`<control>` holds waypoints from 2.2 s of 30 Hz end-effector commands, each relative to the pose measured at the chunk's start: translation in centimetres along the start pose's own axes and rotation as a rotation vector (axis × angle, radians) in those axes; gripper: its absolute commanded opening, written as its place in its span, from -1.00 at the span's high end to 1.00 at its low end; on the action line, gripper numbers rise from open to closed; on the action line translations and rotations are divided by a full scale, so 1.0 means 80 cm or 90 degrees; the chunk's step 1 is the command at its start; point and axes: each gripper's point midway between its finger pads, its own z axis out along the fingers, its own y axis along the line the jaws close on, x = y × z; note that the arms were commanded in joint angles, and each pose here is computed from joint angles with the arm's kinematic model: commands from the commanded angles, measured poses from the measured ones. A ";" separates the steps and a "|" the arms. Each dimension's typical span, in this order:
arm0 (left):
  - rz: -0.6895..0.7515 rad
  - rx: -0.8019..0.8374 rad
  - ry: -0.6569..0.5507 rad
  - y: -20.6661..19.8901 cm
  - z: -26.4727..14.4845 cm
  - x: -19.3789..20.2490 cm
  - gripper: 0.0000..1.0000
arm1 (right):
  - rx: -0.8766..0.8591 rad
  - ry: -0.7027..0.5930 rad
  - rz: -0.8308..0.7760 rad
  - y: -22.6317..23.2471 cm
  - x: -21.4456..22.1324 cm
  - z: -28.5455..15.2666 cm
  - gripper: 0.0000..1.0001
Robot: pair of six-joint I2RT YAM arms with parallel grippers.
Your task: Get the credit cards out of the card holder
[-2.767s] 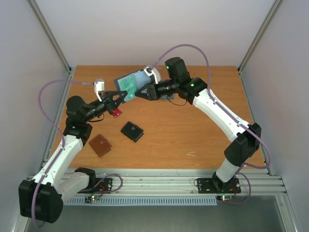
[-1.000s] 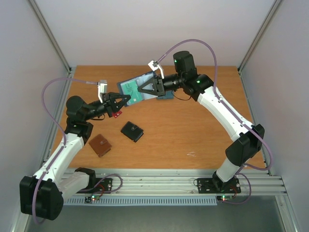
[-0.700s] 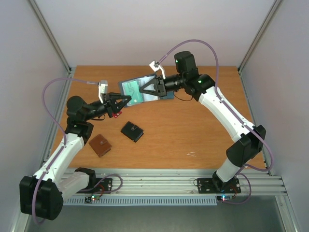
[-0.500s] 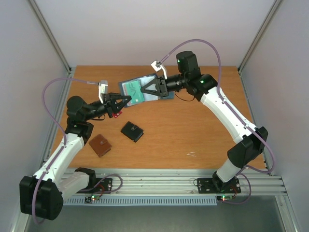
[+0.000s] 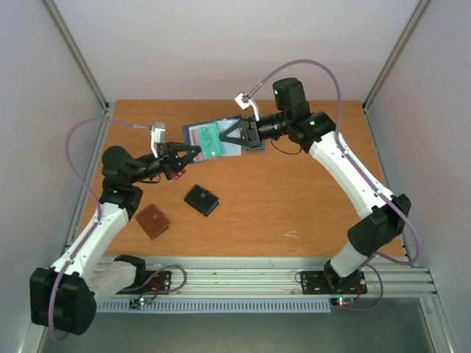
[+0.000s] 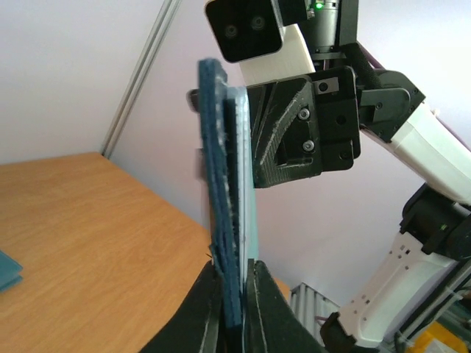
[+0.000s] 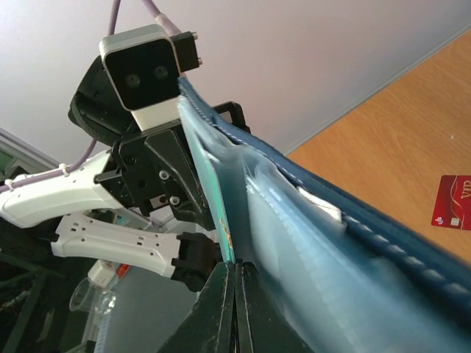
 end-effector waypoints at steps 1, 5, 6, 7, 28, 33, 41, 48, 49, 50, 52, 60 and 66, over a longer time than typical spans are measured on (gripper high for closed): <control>0.048 0.026 -0.008 -0.018 -0.001 -0.008 0.99 | -0.034 -0.013 -0.030 0.026 -0.015 -0.004 0.98; 0.048 0.024 -0.008 -0.017 0.000 -0.007 0.99 | -0.043 -0.006 -0.036 0.028 -0.013 0.004 0.98; 0.048 0.022 -0.008 -0.017 0.000 -0.008 1.00 | -0.048 -0.005 -0.034 0.027 -0.012 0.005 0.98; 0.050 0.020 -0.010 -0.017 -0.001 -0.008 1.00 | -0.048 -0.003 -0.030 0.025 -0.010 0.007 0.97; 0.044 0.004 -0.031 -0.012 -0.002 -0.011 0.99 | -0.017 0.006 -0.004 0.001 0.006 0.013 0.83; 0.041 -0.003 -0.035 -0.010 -0.003 -0.012 0.99 | -0.004 -0.001 0.003 -0.001 0.008 0.000 0.77; 0.044 0.004 -0.029 -0.012 -0.002 -0.012 0.99 | -0.001 -0.003 -0.014 0.006 0.006 -0.004 0.98; -0.023 -0.115 -0.053 0.034 -0.008 -0.010 0.99 | 0.116 -0.070 0.051 -0.049 0.000 -0.063 0.98; -0.039 -0.160 -0.063 0.051 -0.013 -0.009 1.00 | 0.134 -0.083 0.069 -0.059 0.001 -0.077 0.97; -0.050 -0.192 -0.063 0.063 -0.016 -0.005 0.99 | 0.150 -0.095 0.087 -0.068 0.003 -0.090 0.98; -0.056 -0.252 -0.056 0.084 -0.025 0.005 1.00 | 0.187 -0.113 0.128 -0.087 0.010 -0.115 0.98; -0.015 -0.464 -0.023 0.148 -0.066 0.029 1.00 | 0.432 0.003 0.487 -0.220 0.148 -0.182 0.97; -0.001 -0.453 -0.010 0.145 -0.064 0.033 1.00 | 0.474 0.146 0.640 -0.268 0.250 -0.179 0.98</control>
